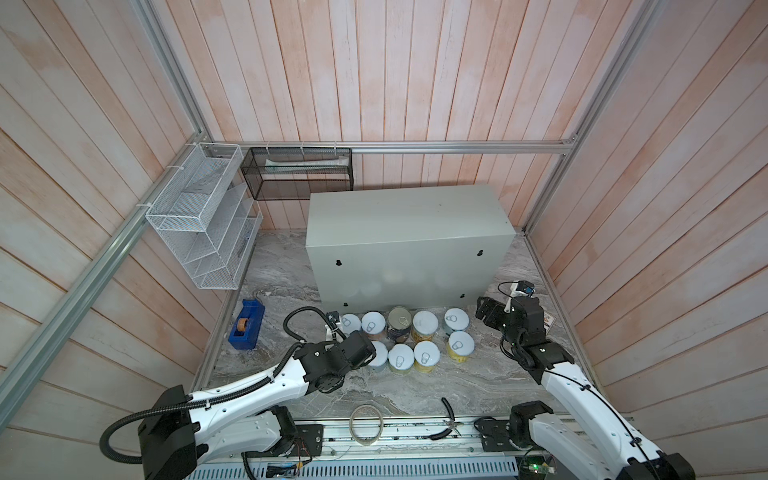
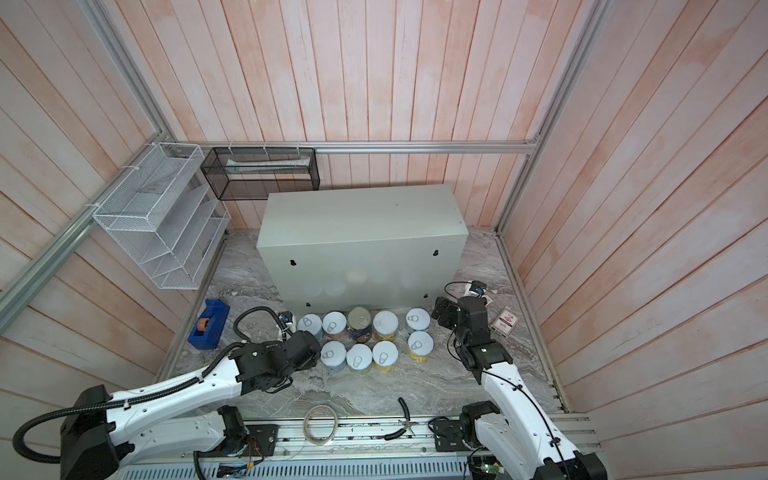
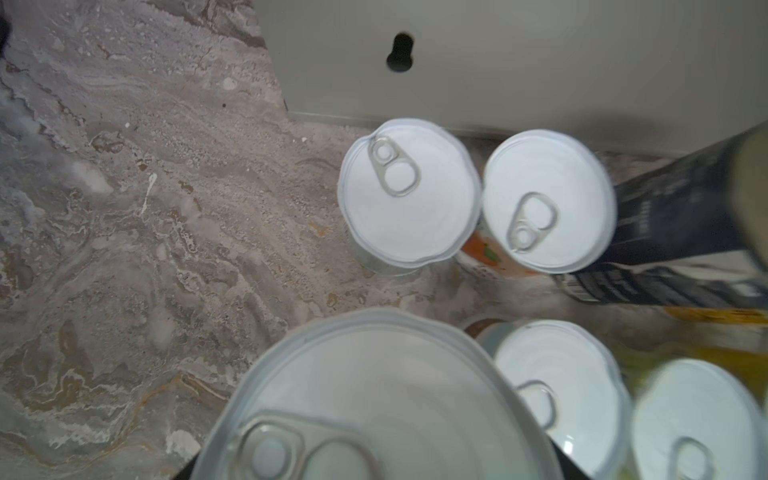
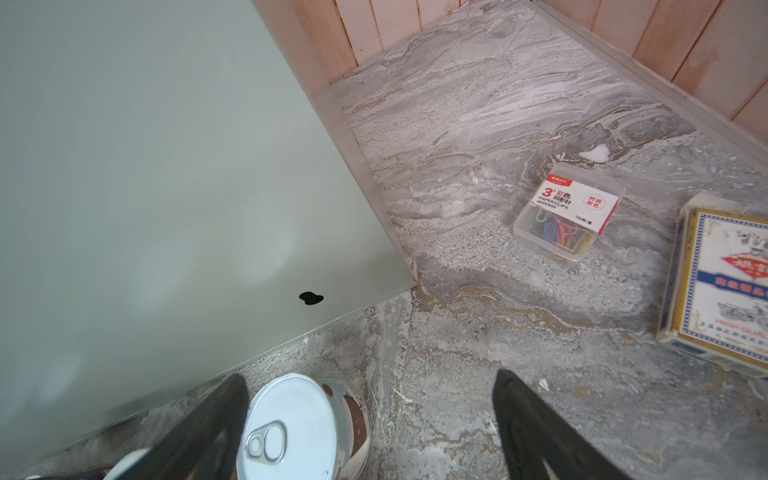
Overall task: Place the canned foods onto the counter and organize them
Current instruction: 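Lift the pink-labelled can with the left gripper over the cabinet top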
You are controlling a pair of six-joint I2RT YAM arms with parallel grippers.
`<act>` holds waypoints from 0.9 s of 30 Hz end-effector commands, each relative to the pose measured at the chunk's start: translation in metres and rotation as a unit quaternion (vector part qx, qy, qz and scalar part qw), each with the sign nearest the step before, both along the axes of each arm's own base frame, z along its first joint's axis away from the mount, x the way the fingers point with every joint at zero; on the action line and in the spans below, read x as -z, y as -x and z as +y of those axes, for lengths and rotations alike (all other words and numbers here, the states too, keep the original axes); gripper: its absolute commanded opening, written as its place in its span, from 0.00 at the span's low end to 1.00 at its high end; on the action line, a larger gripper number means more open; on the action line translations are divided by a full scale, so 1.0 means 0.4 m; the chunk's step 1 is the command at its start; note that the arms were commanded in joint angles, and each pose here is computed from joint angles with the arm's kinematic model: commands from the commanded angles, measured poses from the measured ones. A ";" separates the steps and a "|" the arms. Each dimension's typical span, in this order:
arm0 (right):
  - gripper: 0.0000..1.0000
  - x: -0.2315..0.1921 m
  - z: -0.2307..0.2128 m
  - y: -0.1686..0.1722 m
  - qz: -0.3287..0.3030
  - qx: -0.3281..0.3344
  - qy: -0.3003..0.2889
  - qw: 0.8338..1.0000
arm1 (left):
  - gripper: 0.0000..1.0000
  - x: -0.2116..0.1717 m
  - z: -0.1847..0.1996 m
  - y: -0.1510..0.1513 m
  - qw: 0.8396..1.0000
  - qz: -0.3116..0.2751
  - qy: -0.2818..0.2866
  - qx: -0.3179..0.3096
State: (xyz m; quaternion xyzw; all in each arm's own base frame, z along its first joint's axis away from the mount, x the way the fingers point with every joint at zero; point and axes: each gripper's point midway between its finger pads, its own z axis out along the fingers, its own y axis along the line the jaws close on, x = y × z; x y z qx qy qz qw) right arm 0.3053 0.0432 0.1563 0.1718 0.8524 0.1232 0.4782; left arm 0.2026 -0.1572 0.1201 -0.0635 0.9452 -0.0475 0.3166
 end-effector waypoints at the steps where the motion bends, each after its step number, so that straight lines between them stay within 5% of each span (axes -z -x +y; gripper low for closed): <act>1: 0.91 -0.036 0.007 -0.003 -0.007 -0.009 0.003 1.000 | 0.00 -0.092 -0.003 0.018 1.000 0.009 0.003 0.025; 14: 0.91 -0.101 0.019 -0.019 -0.034 -0.020 -0.005 0.999 | 0.00 -0.393 -0.035 -0.007 0.995 -0.023 -0.018 0.092; 27: 0.91 -0.222 0.025 -0.063 -0.081 -0.023 -0.003 0.996 | 0.00 -0.700 -0.052 -0.132 0.986 -0.123 -0.030 0.111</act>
